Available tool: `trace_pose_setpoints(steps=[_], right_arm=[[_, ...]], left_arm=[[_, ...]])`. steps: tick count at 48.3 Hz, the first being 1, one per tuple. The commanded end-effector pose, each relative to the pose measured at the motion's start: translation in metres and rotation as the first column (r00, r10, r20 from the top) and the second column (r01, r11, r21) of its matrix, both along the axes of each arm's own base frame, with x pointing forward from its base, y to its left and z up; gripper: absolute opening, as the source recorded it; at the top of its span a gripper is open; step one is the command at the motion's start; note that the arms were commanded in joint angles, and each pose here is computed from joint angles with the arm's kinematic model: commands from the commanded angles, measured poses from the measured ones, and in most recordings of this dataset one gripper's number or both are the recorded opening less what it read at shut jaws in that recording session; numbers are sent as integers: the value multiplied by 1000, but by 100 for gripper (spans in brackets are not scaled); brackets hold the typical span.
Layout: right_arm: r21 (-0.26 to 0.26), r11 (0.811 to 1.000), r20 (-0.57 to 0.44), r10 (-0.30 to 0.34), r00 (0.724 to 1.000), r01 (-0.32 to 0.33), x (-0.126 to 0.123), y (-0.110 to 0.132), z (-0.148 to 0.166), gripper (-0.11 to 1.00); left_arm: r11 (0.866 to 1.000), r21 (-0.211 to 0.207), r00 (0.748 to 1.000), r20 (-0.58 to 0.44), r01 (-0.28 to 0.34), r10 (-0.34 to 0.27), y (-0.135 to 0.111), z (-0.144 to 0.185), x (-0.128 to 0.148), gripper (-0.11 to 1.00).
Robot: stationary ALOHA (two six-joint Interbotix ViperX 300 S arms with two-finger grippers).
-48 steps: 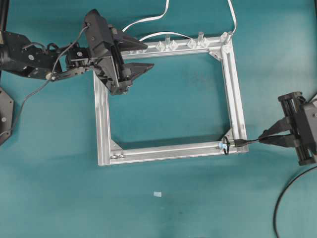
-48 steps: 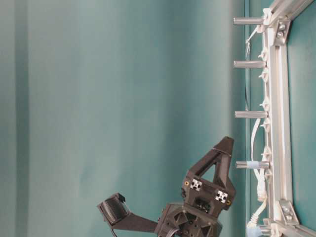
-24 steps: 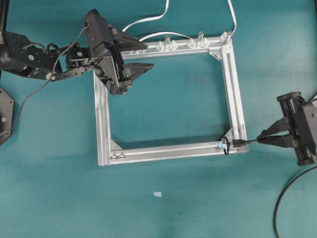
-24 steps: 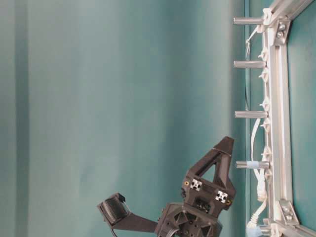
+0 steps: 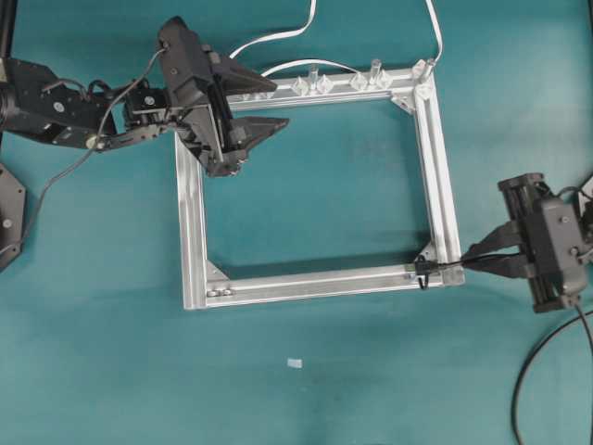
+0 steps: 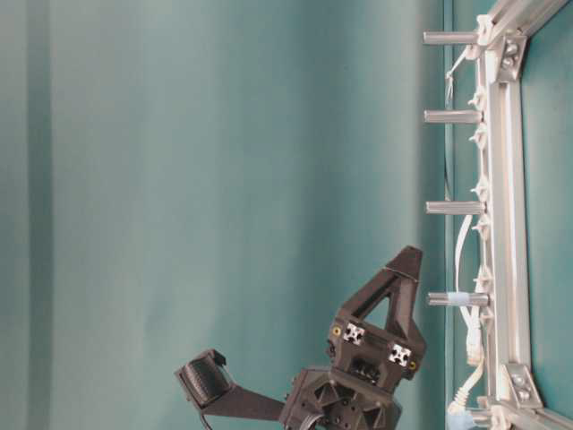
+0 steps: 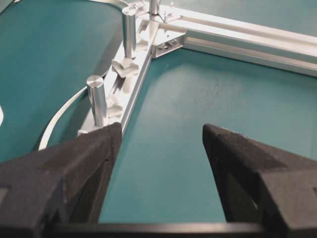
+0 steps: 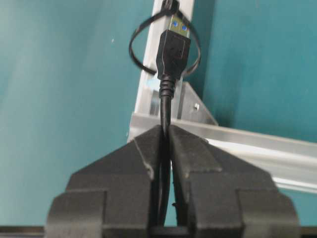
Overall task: Insert the wire through the string loop located on the right side.
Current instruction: 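Push the USB plug leftward through the black zip-tie loop, then move the left gripper toward the plug emerging from the loop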
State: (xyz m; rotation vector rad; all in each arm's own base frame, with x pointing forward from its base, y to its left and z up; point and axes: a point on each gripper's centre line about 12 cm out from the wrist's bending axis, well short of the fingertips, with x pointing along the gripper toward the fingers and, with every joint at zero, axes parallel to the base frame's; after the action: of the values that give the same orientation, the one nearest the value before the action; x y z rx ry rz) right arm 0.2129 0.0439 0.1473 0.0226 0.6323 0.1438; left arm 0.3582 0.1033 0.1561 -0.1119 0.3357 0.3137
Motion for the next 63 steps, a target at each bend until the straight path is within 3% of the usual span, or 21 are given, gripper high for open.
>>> trace_pose_setpoints(steps=[1,34,53,63], right_arm=[[0,1000,27,-6,1000,6,11,1,8,6],[-21,1000,5,-22,1000,22,50,7,1,6],[-23,999,-4,-22,1000,22,50,7,-1,6],[-25,999,-5,-21,1000,21,49,7,-1,6]], left_arm=[[1000,5,999,39,1,-1,1,13,5,72],[1000,4,1000,23,4,-4,0,11,5,72],[1000,2,1000,25,7,-7,-1,11,6,72],[999,4,998,31,49,-49,-16,13,11,72]])
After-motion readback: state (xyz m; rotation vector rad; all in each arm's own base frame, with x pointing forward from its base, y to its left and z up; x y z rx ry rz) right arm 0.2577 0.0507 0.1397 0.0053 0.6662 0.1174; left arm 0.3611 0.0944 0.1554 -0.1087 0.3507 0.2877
